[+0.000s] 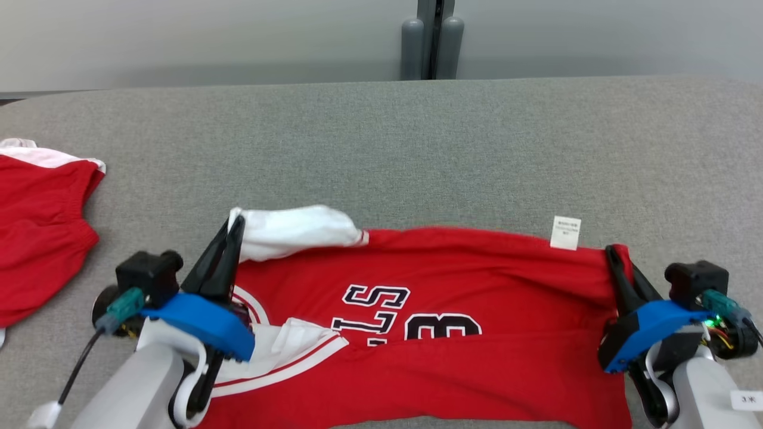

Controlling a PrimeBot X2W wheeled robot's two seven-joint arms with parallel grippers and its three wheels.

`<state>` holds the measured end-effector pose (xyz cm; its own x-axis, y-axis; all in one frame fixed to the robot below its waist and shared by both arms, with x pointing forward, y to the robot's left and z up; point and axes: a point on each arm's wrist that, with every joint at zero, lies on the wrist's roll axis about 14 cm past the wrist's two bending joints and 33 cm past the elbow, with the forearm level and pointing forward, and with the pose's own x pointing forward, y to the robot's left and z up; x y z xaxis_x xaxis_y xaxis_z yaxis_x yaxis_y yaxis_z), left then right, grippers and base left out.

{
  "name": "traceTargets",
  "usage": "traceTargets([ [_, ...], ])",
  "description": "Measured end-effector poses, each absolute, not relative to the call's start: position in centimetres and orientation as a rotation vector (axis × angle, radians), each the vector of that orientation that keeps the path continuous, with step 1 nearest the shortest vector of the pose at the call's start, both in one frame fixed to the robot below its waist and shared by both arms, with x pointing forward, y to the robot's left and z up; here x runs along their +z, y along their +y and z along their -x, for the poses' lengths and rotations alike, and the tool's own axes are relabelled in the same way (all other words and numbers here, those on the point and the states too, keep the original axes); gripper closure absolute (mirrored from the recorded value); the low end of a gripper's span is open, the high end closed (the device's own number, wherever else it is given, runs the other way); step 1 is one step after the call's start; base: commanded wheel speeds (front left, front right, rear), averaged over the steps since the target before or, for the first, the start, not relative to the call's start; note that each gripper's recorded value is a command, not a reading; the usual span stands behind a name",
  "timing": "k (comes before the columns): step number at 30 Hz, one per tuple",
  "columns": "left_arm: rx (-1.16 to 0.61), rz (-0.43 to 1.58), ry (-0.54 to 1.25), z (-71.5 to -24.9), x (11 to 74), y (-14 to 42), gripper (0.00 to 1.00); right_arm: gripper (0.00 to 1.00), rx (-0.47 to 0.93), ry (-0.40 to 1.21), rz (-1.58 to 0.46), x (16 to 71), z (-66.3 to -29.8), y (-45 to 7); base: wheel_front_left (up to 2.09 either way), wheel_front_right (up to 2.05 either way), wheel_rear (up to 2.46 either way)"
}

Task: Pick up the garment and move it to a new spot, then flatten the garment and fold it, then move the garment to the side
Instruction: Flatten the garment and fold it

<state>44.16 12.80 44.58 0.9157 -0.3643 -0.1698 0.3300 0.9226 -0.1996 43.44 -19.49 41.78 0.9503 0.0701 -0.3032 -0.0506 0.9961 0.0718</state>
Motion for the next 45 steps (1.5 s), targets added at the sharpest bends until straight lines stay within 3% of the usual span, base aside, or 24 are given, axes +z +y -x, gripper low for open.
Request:
traceTargets([
  [19, -0.258, 0.231, 0.305, -36.5, 42.1, 14.6, 1.0, 1.0, 0.063, 0.275, -0.087, 41.3, -39.5, -19.6, 0.0, 0.0, 0.0],
  [20, -0.247, 0.229, 0.309, -36.2, 42.0, 14.8, 1.0, 0.3, 0.063, 0.269, -0.089, 41.3, -39.3, -19.6, 0.0, 0.0, 0.0],
  [21, -0.235, 0.23, 0.31, -36.0, 42.0, 15.0, 0.5, 0.0, 0.061, 0.266, -0.094, 41.3, -39.0, -19.6, 0.0, 0.0, 0.0],
  [22, -0.222, 0.231, 0.308, -35.9, 42.0, 15.2, 0.0, 0.0, 0.058, 0.256, -0.106, 41.5, -38.8, -19.6, 0.0, 0.0, 0.0],
  [32, -0.118, 0.216, 0.123, -36.6, 46.5, 17.1, 0.0, 0.0, 0.037, 0.141, -0.119, 44.2, -38.3, -20.5, 0.0, 0.0, 0.0],
  [38, -0.004, 0.182, -0.001, -36.7, 49.2, 19.4, 0.0, 0.0, 0.013, 0.267, -0.117, 42.0, -37.9, -21.0, 0.0, 0.0, 0.0],
  [45, 0.069, 0.11, -0.028, -36.0, 49.2, 21.1, 0.0, 0.0, 0.009, 0.415, -0.148, 38.7, -36.7, -19.9, 0.0, 0.0, 0.0],
])
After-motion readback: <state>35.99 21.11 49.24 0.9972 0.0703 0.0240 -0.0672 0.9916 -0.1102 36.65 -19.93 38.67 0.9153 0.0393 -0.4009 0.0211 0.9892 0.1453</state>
